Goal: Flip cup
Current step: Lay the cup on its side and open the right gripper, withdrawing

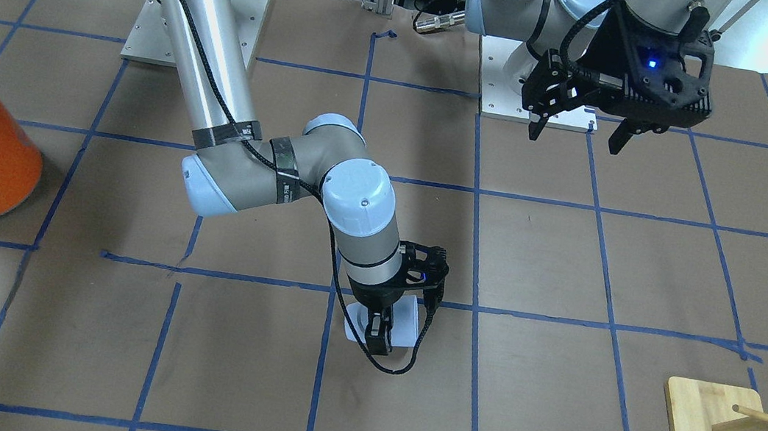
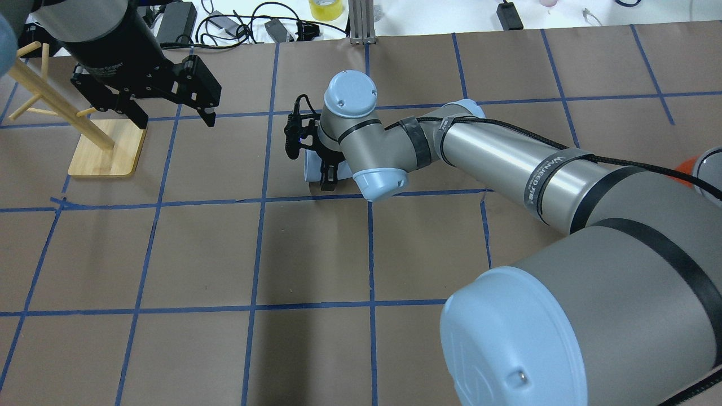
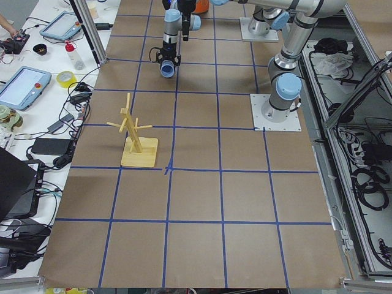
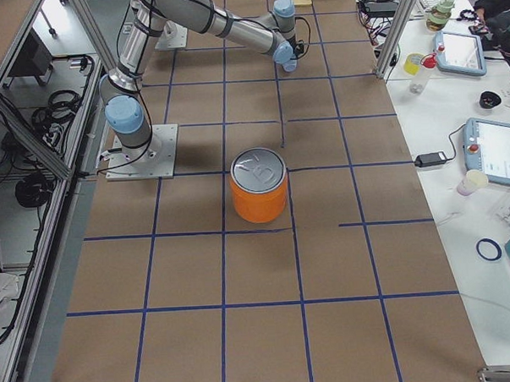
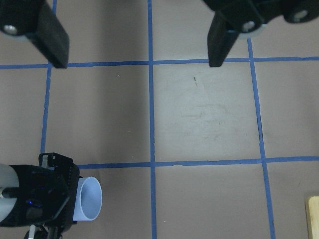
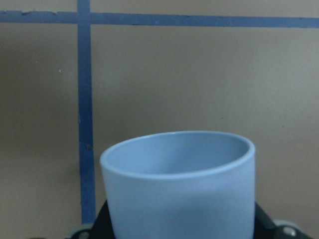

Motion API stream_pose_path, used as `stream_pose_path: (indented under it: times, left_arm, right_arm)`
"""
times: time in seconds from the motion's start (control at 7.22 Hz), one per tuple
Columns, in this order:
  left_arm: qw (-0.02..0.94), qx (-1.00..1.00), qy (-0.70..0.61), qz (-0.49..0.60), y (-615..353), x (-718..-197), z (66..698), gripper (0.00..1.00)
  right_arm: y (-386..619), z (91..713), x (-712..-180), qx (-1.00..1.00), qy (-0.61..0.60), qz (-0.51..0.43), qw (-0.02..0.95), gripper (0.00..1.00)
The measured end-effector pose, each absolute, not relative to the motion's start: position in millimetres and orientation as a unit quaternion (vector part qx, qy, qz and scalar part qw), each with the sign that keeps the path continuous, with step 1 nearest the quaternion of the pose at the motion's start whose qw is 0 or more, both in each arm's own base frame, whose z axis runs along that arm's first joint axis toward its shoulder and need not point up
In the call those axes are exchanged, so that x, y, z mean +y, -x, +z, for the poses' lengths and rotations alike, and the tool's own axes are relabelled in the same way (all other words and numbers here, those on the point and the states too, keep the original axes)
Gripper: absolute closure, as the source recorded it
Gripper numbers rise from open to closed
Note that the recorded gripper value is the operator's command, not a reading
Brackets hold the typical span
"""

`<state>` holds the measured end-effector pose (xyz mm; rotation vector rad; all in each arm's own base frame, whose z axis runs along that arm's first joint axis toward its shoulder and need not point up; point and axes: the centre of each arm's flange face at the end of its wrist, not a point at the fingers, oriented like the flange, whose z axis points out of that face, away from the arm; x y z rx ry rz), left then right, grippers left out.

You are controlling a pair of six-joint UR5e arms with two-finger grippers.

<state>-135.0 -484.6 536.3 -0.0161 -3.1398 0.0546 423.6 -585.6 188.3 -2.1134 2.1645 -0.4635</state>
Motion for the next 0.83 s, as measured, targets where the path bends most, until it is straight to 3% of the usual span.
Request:
stream_pose_path:
  times: [0.42,0.83]
  left_arm:
    - [0.001,-1.000,0.005,0.017,134.9,-484.5,536.4,0.00]
    - [0.001,-1.000,0.006,0.018,134.8,-484.5,536.8,0.00]
  right_arm:
    - [-423.1,198.9,-585.2,0.709,0.687,-0.156,0.038,0.00]
    - [-412.7,261.4,-579.7,0.779,0.600,-0.182,0.021,0.00]
